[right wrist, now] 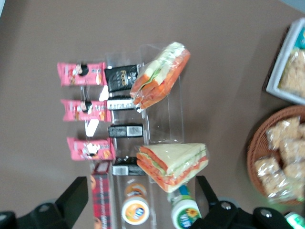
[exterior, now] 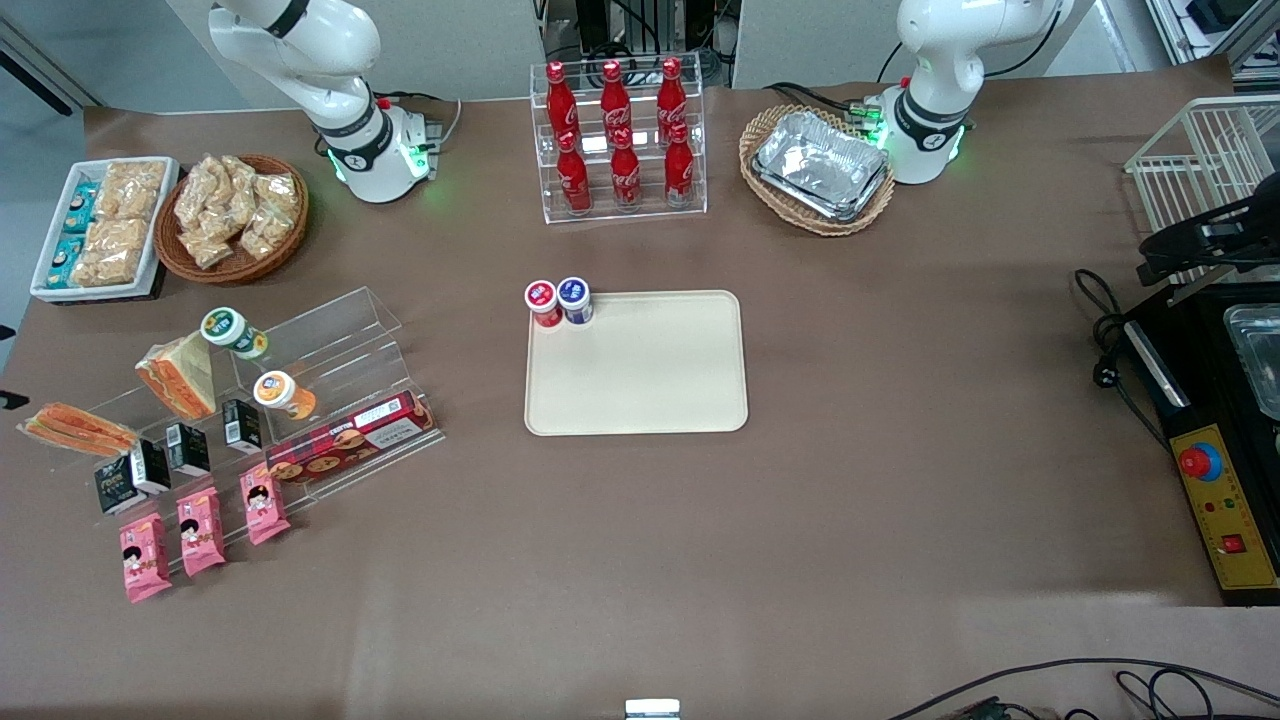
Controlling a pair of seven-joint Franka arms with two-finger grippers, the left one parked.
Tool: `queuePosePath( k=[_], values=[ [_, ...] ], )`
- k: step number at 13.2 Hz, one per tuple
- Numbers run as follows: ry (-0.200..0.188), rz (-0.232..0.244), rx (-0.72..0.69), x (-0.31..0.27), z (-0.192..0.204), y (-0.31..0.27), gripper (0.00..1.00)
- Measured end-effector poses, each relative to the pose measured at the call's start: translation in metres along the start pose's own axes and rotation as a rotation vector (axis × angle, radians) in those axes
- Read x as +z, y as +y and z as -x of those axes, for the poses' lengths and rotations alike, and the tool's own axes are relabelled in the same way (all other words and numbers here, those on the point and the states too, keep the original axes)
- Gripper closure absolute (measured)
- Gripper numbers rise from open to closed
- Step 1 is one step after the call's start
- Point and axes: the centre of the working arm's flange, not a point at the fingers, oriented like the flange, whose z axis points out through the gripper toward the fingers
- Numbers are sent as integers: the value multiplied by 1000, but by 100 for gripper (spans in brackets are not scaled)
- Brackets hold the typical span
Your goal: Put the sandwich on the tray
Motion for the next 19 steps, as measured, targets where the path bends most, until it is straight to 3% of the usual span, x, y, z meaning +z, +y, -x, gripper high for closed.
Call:
queuePosePath(
  k=[3,7,12,15,19],
  values=[
    [23,-16,209,8,-9,-5,0],
    [34,-1,330,30,-45,10,0],
    [-12,-19,417,58,-77,25,0],
    [-57,-57,459,81,-88,19,0],
    [-78,-44,480,110,-96,15,0]
  ],
)
